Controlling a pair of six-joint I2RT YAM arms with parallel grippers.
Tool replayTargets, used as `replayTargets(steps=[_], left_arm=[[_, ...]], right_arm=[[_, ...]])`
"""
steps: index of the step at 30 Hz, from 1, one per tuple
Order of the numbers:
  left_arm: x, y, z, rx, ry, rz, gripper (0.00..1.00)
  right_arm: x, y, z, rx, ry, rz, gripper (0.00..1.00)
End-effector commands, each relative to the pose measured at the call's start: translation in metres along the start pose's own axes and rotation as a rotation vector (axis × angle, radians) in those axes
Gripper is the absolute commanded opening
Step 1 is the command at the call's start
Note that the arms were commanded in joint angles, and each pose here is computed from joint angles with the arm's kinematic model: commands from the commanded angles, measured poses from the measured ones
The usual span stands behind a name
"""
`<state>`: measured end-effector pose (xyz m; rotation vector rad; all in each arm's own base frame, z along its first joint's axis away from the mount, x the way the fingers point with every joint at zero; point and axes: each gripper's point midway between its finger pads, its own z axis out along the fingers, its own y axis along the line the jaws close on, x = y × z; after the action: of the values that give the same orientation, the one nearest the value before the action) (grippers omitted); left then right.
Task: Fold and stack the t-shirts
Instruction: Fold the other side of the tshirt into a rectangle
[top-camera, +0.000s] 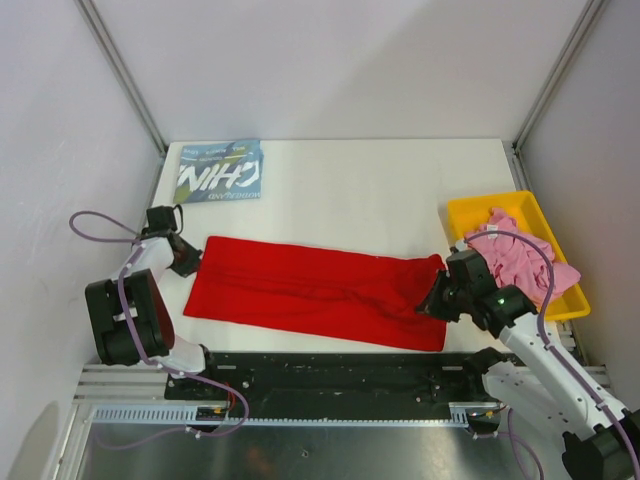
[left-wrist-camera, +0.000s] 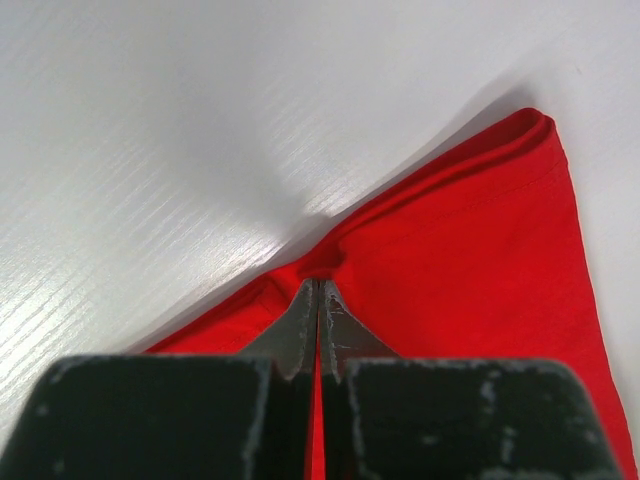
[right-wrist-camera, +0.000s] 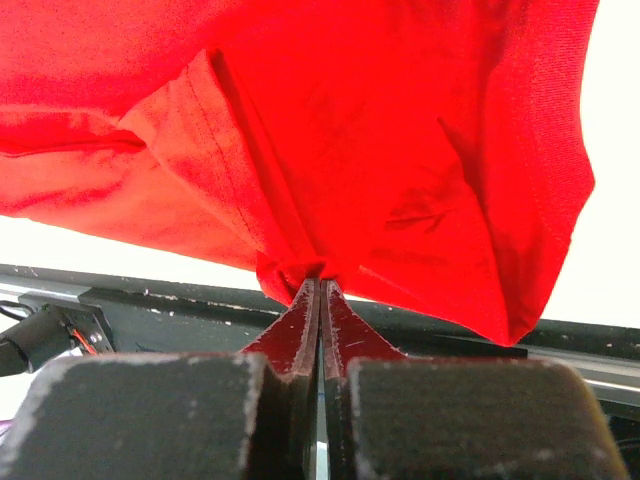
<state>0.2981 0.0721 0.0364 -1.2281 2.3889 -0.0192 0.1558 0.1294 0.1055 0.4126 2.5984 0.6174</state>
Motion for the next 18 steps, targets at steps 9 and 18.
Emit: replayTargets(steps=[9,18], left_arm=[[-0.013,-0.006,0.000,0.015,-0.019,-0.001,0.00],[-0.010,-0.005,0.002,0.013,-0.010,-0.002,0.00]], right_arm=[[0.019,0.007,0.012,-0.034,0.058,-0.022,0.01],[0.019,0.021,0.015,-0.083,0.071,-0.022,0.01]])
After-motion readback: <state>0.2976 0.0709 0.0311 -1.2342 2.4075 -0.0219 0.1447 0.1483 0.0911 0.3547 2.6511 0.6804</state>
